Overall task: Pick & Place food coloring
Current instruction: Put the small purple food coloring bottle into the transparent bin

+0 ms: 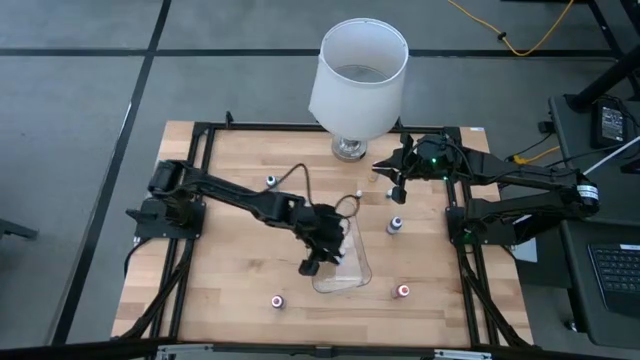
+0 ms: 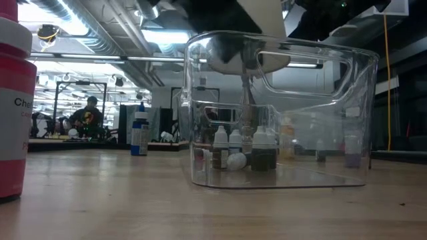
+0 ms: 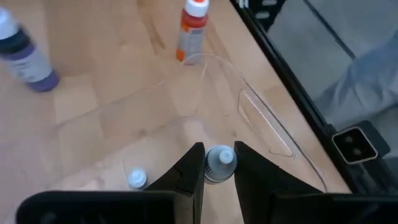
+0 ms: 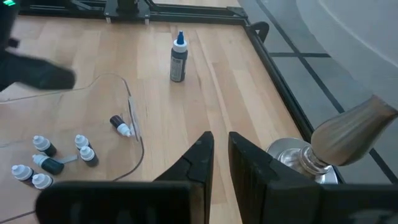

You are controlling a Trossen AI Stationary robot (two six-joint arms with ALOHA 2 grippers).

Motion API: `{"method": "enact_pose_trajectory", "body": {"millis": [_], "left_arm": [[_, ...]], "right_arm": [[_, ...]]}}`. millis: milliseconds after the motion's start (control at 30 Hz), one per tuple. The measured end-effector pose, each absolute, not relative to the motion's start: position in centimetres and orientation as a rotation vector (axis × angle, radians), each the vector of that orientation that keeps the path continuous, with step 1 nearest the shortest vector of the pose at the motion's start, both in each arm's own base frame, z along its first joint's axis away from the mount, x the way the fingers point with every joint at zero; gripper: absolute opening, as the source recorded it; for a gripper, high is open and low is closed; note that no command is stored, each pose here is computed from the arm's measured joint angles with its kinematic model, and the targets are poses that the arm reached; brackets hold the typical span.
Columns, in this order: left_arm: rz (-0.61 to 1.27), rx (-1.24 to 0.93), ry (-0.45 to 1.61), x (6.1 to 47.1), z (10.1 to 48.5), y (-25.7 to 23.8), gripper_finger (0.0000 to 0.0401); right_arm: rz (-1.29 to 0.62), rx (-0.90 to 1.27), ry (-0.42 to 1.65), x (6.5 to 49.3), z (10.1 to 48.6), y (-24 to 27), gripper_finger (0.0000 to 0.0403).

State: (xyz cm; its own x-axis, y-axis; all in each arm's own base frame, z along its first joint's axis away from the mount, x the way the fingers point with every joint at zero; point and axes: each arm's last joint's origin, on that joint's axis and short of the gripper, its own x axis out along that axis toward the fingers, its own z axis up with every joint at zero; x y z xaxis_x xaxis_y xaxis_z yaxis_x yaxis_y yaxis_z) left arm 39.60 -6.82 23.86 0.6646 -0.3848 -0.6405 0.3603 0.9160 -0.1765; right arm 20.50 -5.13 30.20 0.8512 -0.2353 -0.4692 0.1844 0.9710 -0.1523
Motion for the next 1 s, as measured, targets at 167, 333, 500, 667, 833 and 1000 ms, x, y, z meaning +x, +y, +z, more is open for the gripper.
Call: {"method": "enact_pose_trajectory", "body": {"millis": [167, 333, 500, 667, 833, 1000], "left_arm": [[-0.441, 0.029, 0.769, 42.2, 23.2, -7.0, 0.0063], [-0.428, 0.081, 0.774, 43.9, 21.4, -6.9, 0.0063], [-0.426, 0.09, 0.787, 44.7, 19.5, -7.1, 0.0063], [-0.438, 0.094, 0.831, 45.1, 17.2, -7.7, 0.0063], [-0.442, 0.094, 0.859, 45.3, 15.8, -7.9, 0.0063], [-0.421, 0.105, 0.859, 45.4, 15.5, -7.9, 0.0064]], "right_arm": [[-0.22, -0.104, 0.51, 20.6, 30.1, -5.1, 0.0053], [-0.219, -0.103, 0.524, 20.8, 29.9, -5.2, 0.0053], [-0.212, -0.101, 0.544, 21.4, 29.4, -5.3, 0.0053], [-0.17, -0.086, 0.571, 21.9, 28.8, -5.3, 0.0053], [-0.149, -0.086, 0.587, 22.1, 28.5, -5.1, 0.0053], [-0.147, -0.086, 0.584, 22.1, 28.5, -5.1, 0.0053]]}}
